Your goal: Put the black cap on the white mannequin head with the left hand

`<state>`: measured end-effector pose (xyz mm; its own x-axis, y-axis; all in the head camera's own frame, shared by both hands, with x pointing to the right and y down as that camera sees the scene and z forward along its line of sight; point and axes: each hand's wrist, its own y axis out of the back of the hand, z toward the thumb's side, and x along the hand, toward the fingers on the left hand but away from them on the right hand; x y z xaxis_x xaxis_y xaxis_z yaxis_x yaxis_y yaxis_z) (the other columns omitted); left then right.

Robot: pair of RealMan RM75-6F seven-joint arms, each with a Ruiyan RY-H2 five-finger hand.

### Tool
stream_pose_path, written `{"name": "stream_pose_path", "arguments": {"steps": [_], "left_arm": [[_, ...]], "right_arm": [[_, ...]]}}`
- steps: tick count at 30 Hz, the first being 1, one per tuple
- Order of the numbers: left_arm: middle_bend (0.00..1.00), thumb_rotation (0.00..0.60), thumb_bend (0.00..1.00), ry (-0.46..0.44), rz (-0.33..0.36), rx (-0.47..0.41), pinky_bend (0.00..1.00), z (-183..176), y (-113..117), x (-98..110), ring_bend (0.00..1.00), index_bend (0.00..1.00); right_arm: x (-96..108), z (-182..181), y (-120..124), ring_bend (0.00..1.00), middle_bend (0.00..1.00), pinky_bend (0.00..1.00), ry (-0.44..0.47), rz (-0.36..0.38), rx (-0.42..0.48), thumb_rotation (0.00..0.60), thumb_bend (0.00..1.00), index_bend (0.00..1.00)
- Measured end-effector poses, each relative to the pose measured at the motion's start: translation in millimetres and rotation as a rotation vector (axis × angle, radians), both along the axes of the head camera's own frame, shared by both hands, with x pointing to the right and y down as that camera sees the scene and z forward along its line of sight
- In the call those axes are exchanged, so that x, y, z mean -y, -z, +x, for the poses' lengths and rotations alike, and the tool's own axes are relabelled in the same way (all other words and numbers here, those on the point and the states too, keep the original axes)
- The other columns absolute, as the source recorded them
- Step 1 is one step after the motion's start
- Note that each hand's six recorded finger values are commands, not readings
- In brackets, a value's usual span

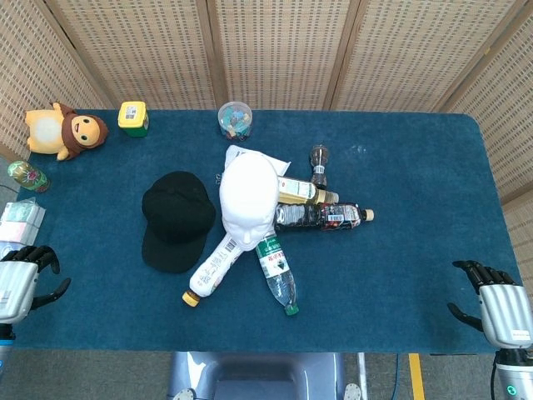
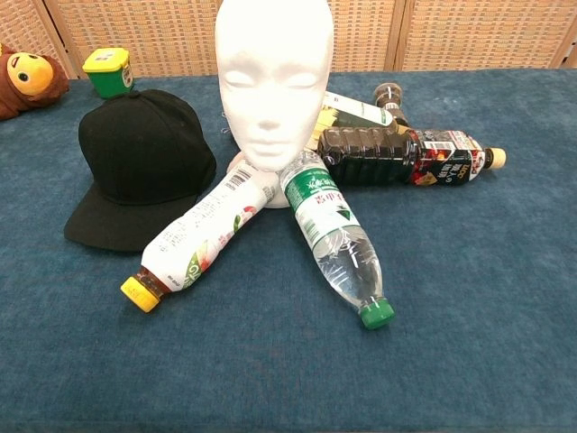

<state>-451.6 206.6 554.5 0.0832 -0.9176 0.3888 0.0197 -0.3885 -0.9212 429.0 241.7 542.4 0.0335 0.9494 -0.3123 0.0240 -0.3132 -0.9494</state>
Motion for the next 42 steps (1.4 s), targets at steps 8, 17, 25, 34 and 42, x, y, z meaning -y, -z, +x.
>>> {"name": "stream_pose_path", "arguments": {"steps": [8, 17, 25, 34, 42], "left_arm": [[0.70, 0.600, 0.22, -0.077, 0.027, -0.015, 0.76, 21.5, -18.7, 18.8, 0.57, 0.70], [0.71, 0.600, 0.13, -0.174, 0.012, -0.020, 0.76, 49.6, -54.5, 30.2, 0.58, 0.70], [0.71, 0.600, 0.12, -0.197, 0.006, -0.035, 0.76, 75.7, -79.9, 30.5, 0.58, 0.70], [0.71, 0.600, 0.12, -0.211, -0.007, -0.044, 0.76, 104.2, -111.6, 20.9, 0.58, 0.70], [0.71, 0.600, 0.12, -0.225, -0.051, -0.038, 0.76, 121.4, -135.0, 13.9, 0.58, 0.70]], "right_arm": [[1.0, 0.1, -1.3, 0.40, 0.35, 0.41, -0.006, -0.002, -0.003, 0.600, 0.11, 0.27], [1.8, 2.6, -4.0, 0.40, 0.35, 0.41, -0.014, -0.006, 0.004, 0.600, 0.11, 0.27], [2.1, 5.7, -6.5, 0.40, 0.35, 0.41, -0.018, -0.006, 0.006, 0.600, 0.11, 0.27], [-0.4, 11.6, -6.6, 0.40, 0.35, 0.41, -0.035, -0.008, 0.005, 0.600, 0.11, 0.27], [-3.5, 16.6, -5.0, 0.40, 0.35, 0.41, -0.049, -0.004, 0.004, 0.600, 0.11, 0.27]]}}
